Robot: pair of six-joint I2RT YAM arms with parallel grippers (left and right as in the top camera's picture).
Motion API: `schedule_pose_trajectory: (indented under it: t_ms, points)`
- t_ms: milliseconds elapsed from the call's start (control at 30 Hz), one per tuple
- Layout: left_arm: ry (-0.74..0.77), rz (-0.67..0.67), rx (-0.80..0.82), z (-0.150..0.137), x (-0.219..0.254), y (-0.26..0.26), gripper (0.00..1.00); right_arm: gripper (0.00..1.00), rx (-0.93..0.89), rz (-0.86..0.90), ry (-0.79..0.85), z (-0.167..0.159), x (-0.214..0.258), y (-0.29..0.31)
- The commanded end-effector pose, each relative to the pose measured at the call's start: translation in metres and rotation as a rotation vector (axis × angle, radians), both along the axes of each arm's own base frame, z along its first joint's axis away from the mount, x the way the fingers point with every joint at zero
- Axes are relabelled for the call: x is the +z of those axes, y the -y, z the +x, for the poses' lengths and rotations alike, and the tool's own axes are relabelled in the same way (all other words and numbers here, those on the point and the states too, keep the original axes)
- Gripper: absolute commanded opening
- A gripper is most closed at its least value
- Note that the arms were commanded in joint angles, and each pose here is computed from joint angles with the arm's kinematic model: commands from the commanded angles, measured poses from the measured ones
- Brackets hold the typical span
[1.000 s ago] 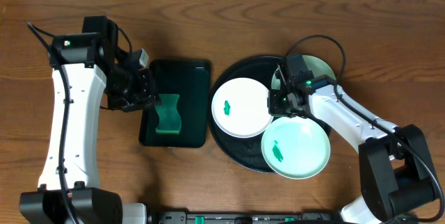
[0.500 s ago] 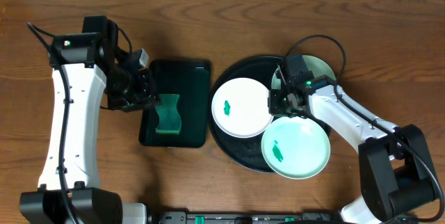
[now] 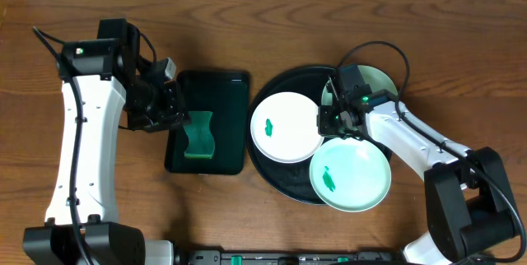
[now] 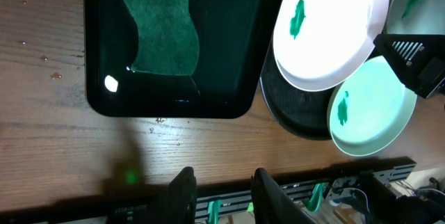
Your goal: Clean dirty plates on tray and stack at the side
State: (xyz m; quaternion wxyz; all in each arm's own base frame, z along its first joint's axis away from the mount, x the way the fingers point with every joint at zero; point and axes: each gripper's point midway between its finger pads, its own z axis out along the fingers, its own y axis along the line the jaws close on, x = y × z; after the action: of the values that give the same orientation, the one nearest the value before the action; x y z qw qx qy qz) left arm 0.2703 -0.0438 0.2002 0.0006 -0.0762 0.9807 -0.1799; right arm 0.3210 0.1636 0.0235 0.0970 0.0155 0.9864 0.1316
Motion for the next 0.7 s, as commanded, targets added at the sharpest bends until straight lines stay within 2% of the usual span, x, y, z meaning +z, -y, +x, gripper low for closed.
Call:
schedule_pose_trajectory:
  t_ms: [0, 467, 667]
  points:
    - [-0.013, -0.006, -0.002, -0.0019, -0.0021, 0.0016, 0.28, 0.17, 0.000, -0.012, -0.013, -0.0054, -0.0053, -0.0013]
    - [-0.013, -0.006, -0.002, -0.0019, -0.0021, 0.0016, 0.28, 0.16, -0.026, -0.031, 0.000, -0.0039, -0.0098, 0.0035]
    - [-0.013, -0.006, -0.002, -0.0019, -0.0021, 0.0016, 0.28, 0.10, -0.030, -0.019, 0.003, -0.0042, -0.0120, 0.0021]
